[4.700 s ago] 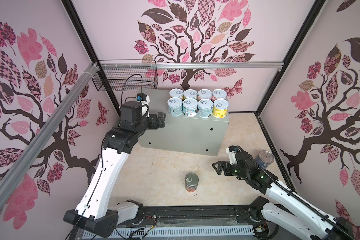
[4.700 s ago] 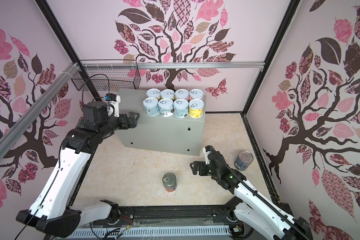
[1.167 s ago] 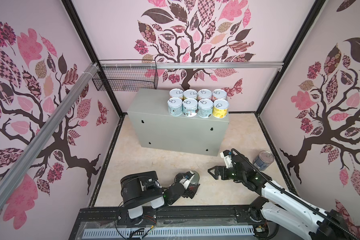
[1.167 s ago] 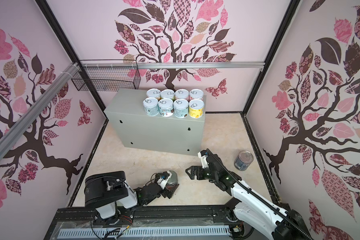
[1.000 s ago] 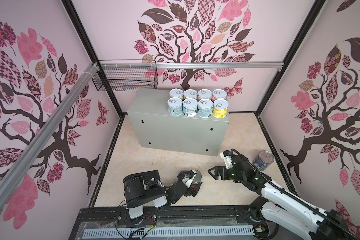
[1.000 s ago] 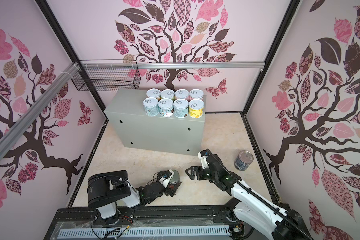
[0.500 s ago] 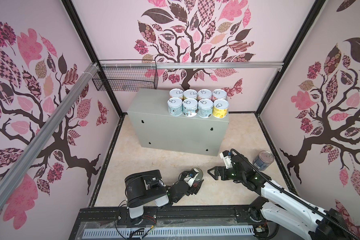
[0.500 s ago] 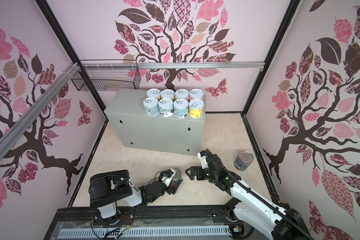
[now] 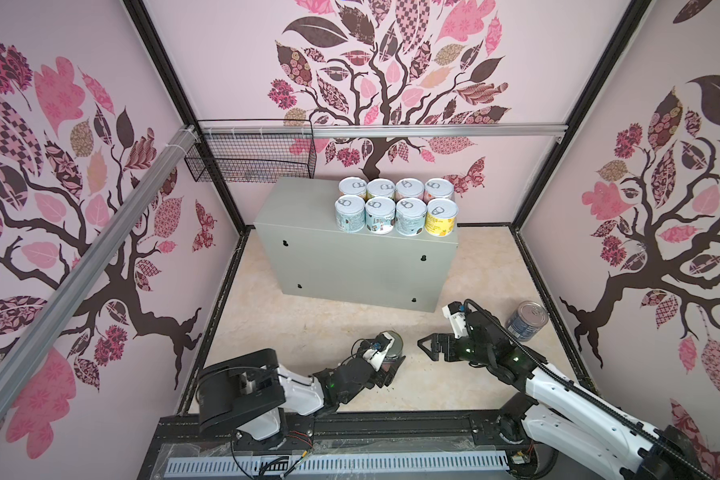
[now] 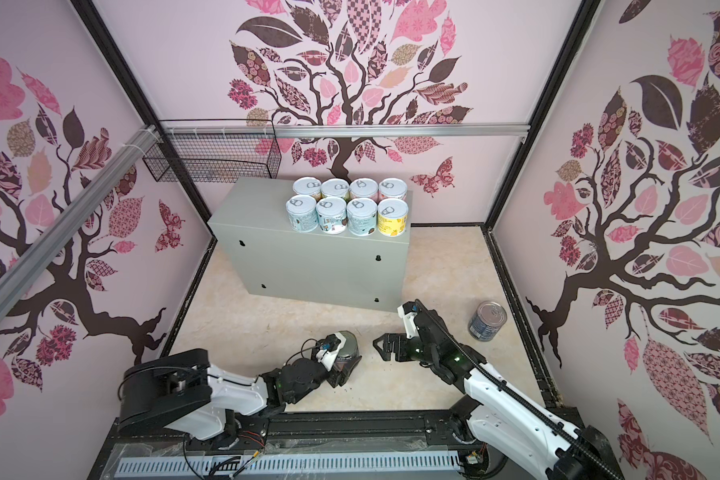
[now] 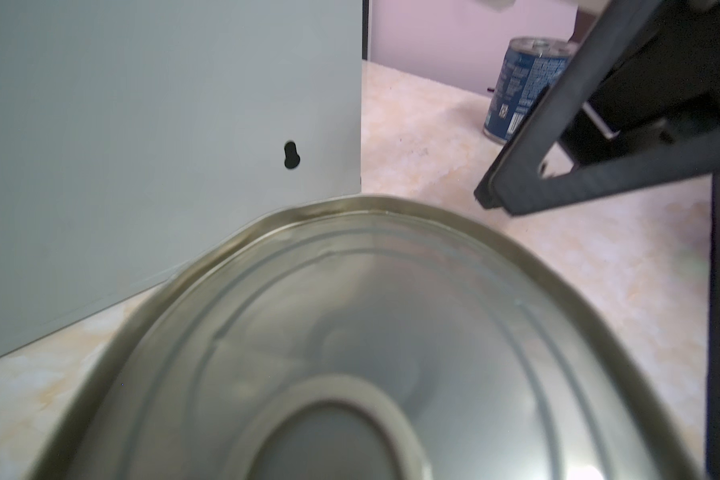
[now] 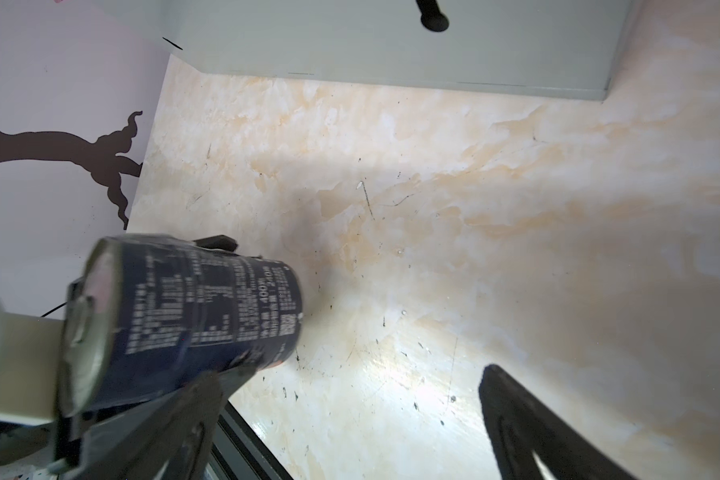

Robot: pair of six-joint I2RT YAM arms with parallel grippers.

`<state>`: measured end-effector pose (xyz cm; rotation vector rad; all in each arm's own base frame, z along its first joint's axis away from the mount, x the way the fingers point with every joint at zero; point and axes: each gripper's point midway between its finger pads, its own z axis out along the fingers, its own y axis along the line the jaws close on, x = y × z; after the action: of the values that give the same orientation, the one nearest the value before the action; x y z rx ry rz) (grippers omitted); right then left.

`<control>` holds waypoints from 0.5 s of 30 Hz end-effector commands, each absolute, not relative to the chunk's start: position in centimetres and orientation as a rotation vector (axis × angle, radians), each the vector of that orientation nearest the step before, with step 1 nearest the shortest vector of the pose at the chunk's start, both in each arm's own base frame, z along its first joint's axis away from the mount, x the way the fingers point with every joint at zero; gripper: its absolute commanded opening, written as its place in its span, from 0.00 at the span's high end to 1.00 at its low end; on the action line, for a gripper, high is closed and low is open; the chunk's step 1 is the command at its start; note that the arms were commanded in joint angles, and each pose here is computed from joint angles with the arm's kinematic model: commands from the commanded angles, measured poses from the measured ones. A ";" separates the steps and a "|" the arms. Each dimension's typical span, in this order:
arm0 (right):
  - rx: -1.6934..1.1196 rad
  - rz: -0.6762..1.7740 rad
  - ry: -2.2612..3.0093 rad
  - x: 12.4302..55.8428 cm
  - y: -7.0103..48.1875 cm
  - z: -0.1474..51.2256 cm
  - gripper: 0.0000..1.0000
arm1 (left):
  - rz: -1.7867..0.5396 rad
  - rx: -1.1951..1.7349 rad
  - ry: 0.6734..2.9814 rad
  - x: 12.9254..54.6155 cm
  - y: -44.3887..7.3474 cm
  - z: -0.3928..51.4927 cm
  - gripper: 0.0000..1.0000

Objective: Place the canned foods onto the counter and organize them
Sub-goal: 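Lift the dark can with the left gripper toward the cabinet top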

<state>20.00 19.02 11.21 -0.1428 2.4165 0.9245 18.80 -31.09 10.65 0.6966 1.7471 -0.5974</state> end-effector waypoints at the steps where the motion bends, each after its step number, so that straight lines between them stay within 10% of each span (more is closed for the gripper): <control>1: -0.138 0.893 2.391 20.4 18.8 12.6 0.00 | -0.654 0.642 1.714 18.6 -30.8 14.5 0.26; 15: -0.194 0.763 2.424 20.0 19.8 12.1 0.00 | -0.644 0.570 1.635 16.0 -21.6 26.4 0.27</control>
<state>19.59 19.05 10.71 -0.1710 2.4530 0.8109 15.99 -23.52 21.91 0.6329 1.6748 -0.6536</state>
